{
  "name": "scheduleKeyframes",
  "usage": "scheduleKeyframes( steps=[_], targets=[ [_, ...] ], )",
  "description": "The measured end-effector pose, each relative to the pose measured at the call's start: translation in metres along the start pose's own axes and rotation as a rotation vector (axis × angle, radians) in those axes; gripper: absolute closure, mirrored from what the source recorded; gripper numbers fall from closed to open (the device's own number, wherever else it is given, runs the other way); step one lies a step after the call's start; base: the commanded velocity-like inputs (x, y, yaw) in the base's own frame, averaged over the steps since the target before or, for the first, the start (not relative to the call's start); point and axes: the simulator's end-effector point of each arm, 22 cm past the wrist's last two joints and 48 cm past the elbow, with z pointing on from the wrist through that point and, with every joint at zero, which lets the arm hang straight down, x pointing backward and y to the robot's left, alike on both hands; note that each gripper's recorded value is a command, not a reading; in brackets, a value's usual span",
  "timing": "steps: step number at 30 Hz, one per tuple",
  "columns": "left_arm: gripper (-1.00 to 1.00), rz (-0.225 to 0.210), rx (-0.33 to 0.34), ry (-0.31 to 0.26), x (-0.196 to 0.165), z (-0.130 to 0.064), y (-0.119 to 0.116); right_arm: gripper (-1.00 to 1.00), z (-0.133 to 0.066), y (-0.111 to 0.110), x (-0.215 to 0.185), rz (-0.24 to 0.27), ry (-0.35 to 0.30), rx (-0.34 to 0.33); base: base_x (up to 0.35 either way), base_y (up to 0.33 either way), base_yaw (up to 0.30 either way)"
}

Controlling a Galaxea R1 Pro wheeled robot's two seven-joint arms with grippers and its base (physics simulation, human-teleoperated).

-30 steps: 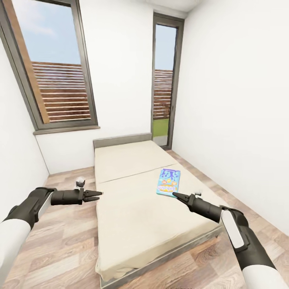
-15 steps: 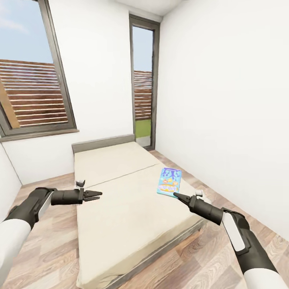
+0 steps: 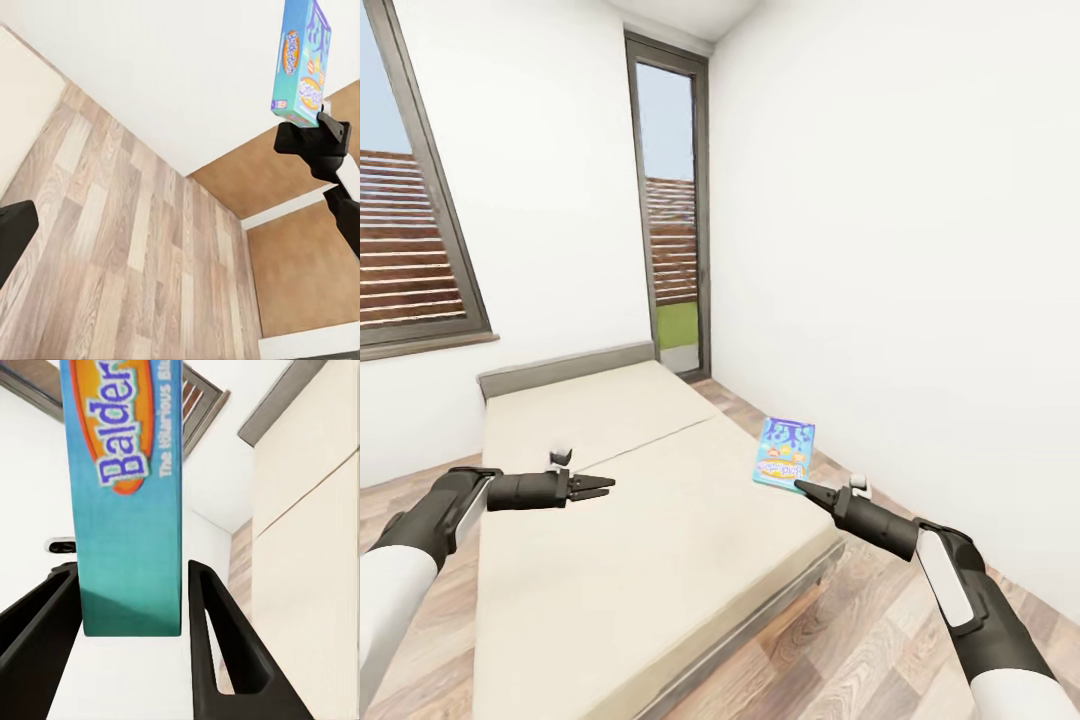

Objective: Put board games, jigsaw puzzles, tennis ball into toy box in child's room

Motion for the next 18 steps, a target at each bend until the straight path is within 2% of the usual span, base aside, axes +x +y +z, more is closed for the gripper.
scheduleKeyframes(
  steps=[5,8,11,18],
  targets=[
    [-1.00,0.001,0.002,-0.001,-0.001,-0.002,-0.001,1.00,-0.002,-0.002,-0.001,0.013,-0.005,0.000,0.025,-0.025,-0.011],
    [-1.00,0.000,0.004,0.000,-0.003,-0.002,-0.005,1.00,-0.014,-0.007,-0.015,0.038,-0.053,0.012,0.003,-0.003,-0.001],
    [-1.00,0.000,0.004,0.000,-0.005,-0.003,-0.008,1.00,-0.019,-0.012,-0.018,0.066,-0.071,0.024,0.000,0.000,0.000],
    [-1.00,0.000,0.004,-0.001,-0.010,-0.006,-0.016,1.00,-0.031,-0.012,-0.034,0.092,-0.120,0.031,0.000,0.000,0.000]
  ],
)
